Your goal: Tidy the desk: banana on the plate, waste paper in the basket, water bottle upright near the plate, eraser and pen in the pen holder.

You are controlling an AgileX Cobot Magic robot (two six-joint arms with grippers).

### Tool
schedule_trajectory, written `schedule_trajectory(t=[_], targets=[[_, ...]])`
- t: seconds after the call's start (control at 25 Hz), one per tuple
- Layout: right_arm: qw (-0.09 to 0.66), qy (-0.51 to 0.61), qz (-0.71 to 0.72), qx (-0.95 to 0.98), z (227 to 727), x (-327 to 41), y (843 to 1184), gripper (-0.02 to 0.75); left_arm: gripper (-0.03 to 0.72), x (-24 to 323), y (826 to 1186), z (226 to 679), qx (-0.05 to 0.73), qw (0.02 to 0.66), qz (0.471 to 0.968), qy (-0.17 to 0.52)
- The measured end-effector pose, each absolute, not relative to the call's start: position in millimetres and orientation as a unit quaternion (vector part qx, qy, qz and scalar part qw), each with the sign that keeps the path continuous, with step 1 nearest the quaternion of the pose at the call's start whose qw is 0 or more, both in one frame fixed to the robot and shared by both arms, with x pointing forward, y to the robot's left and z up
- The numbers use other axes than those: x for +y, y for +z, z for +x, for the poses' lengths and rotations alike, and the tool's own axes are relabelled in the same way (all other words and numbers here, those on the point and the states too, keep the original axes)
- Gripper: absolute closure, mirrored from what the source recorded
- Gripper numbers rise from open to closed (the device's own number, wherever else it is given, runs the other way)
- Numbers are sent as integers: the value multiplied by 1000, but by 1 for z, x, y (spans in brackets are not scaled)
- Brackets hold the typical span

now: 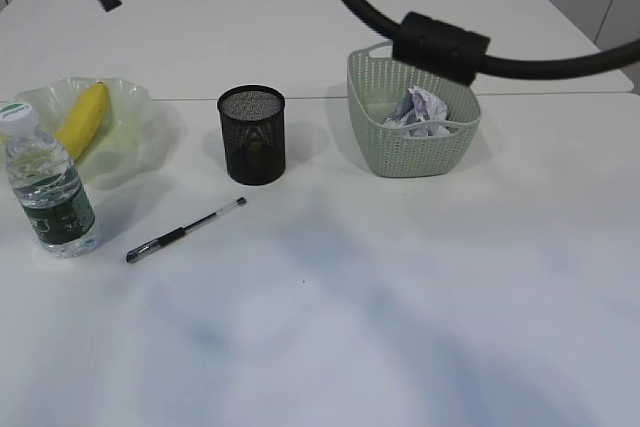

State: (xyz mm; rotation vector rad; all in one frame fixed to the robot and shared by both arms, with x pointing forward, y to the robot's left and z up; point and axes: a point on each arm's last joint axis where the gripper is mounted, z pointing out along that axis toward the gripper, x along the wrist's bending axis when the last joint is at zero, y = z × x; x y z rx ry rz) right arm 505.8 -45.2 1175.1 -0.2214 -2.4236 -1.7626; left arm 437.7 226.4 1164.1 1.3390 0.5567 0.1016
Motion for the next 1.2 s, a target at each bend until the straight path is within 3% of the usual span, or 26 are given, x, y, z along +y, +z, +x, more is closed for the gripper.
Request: schedule_trajectory(t=[0.36, 0.72, 1.2], targets=[[80, -571, -101, -811, 507, -47, 1172, 506, 640, 229, 1162, 444, 275, 738, 611, 76], [82, -560, -134, -814, 521, -71, 1172, 487, 641, 229, 1161, 445, 278, 737, 611, 77], [-19, -401, -217, -890, 522, -113, 1166, 487, 641, 196, 1138, 475, 294, 704, 642, 72]])
